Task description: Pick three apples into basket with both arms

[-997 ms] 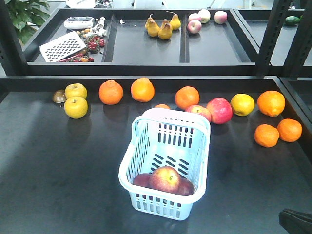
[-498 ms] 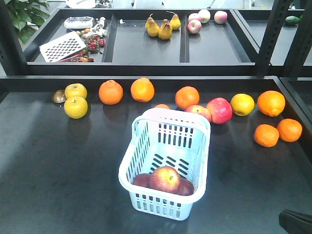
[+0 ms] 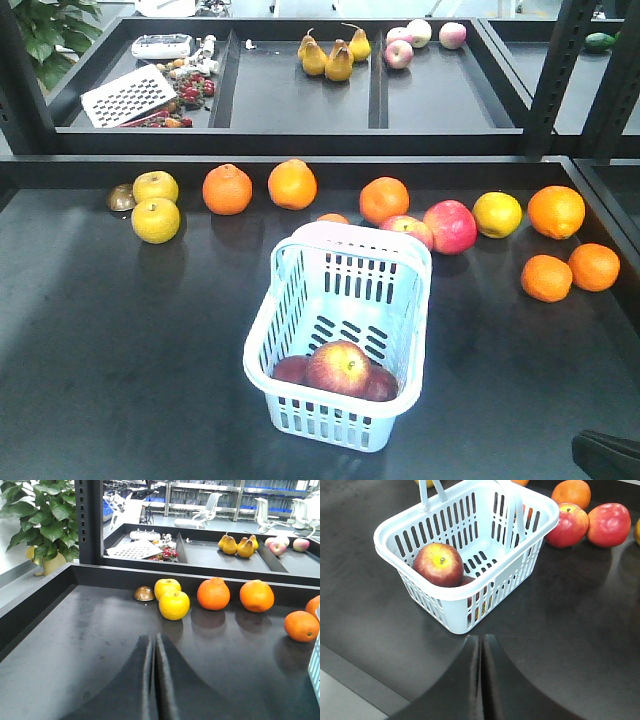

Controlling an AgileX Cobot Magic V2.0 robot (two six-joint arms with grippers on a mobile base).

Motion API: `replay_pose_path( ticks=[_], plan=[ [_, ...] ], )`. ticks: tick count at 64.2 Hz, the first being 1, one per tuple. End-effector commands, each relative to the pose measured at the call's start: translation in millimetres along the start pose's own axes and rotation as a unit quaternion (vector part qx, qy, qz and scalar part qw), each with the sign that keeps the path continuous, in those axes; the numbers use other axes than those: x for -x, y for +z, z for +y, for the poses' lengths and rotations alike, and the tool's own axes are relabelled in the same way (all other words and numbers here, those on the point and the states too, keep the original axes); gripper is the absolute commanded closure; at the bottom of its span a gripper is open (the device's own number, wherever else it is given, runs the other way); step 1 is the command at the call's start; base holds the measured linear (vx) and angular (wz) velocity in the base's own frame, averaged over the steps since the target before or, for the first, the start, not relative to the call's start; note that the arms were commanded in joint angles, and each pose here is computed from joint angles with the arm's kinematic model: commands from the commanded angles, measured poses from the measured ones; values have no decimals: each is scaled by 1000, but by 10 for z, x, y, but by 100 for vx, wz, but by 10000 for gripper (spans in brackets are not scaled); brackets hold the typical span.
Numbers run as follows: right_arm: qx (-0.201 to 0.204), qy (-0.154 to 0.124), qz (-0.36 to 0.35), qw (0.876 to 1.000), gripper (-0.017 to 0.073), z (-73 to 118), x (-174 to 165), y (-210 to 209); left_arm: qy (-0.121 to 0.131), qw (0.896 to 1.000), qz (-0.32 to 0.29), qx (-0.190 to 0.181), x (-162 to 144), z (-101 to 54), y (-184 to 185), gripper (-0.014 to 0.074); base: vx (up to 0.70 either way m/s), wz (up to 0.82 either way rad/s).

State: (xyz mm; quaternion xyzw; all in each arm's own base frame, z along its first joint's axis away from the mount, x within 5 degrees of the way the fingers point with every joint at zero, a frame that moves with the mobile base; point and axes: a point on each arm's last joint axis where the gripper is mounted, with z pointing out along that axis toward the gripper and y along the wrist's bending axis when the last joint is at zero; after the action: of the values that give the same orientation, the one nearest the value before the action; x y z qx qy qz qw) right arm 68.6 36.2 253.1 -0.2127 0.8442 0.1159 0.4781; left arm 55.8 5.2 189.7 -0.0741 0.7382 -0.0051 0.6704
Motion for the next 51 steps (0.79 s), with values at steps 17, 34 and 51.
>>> replay_pose_path(
  ticks=[17,34,51],
  plan=[
    [-7,-6,-41,999,564,-12,134,-39,-2,999,-42,-8,53,-9,-11,600,0,0],
    [-7,-6,-41,999,564,-12,134,-39,-2,999,-42,-8,53,-9,-11,600,0,0],
    [-7,-7,-41,999,564,-12,134,-39,-2,999,-42,-8,53,-9,-11,600,0,0]
  ],
)
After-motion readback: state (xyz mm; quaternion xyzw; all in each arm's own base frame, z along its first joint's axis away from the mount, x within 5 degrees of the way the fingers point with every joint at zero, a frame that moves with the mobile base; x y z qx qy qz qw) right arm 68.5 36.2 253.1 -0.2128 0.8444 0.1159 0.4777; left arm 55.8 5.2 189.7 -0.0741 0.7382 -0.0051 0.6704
